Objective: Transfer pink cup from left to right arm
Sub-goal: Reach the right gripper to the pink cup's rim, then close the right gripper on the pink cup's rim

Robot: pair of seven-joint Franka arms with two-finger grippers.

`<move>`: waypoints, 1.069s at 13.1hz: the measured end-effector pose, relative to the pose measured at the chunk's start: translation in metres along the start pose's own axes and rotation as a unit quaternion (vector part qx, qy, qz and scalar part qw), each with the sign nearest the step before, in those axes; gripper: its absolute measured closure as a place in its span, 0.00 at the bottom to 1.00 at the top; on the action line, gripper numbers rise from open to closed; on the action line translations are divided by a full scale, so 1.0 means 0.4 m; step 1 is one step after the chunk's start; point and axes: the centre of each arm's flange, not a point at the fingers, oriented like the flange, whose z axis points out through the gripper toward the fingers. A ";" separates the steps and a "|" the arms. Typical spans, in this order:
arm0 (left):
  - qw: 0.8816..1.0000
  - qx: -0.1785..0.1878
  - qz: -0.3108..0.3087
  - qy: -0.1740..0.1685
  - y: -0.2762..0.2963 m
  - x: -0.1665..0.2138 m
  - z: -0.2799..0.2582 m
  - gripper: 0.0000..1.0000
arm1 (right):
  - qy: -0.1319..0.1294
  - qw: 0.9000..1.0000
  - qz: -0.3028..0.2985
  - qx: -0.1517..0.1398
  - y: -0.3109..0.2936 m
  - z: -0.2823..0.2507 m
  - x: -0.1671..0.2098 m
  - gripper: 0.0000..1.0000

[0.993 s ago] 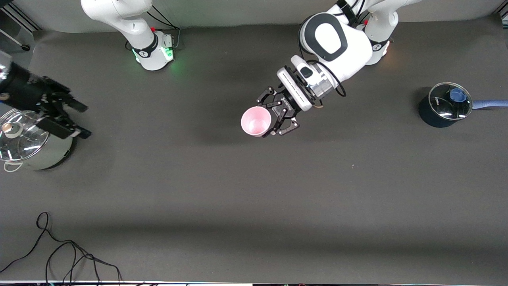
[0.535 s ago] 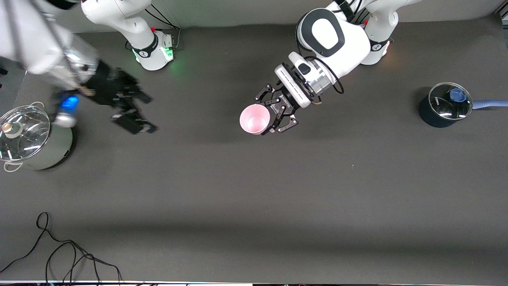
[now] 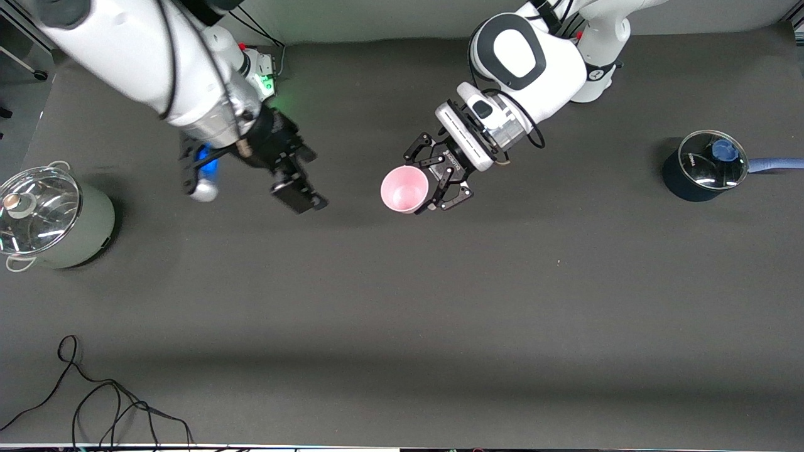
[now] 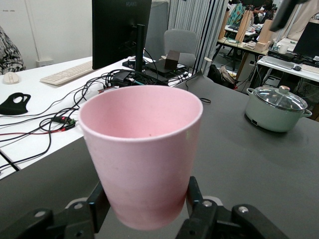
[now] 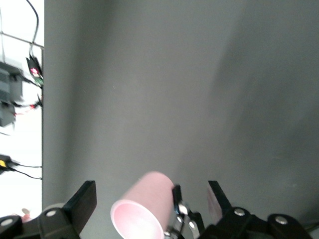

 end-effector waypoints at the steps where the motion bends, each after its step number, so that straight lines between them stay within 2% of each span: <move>1: 1.000 0.001 0.000 0.000 -0.001 0.000 0.000 0.35 | -0.001 1.000 -0.010 -0.006 0.007 0.025 -0.039 0.01; 3: 1.000 0.002 -0.001 -0.001 -0.003 -0.001 -0.001 0.35 | -0.001 1.000 -0.024 -0.014 0.013 0.079 -0.097 0.01; 7: 1.000 0.004 -0.002 -0.001 -0.007 -0.001 -0.001 0.35 | 0.002 0.999 -0.034 -0.034 0.022 0.155 -0.154 0.01; 12: 1.000 0.005 -0.002 -0.001 -0.008 -0.002 -0.002 0.35 | -0.002 0.999 -0.029 -0.016 0.010 0.184 -0.181 0.02; 14: 1.000 0.005 -0.002 -0.002 -0.008 -0.002 -0.002 0.35 | -0.002 1.000 -0.028 -0.014 0.003 0.199 -0.180 0.05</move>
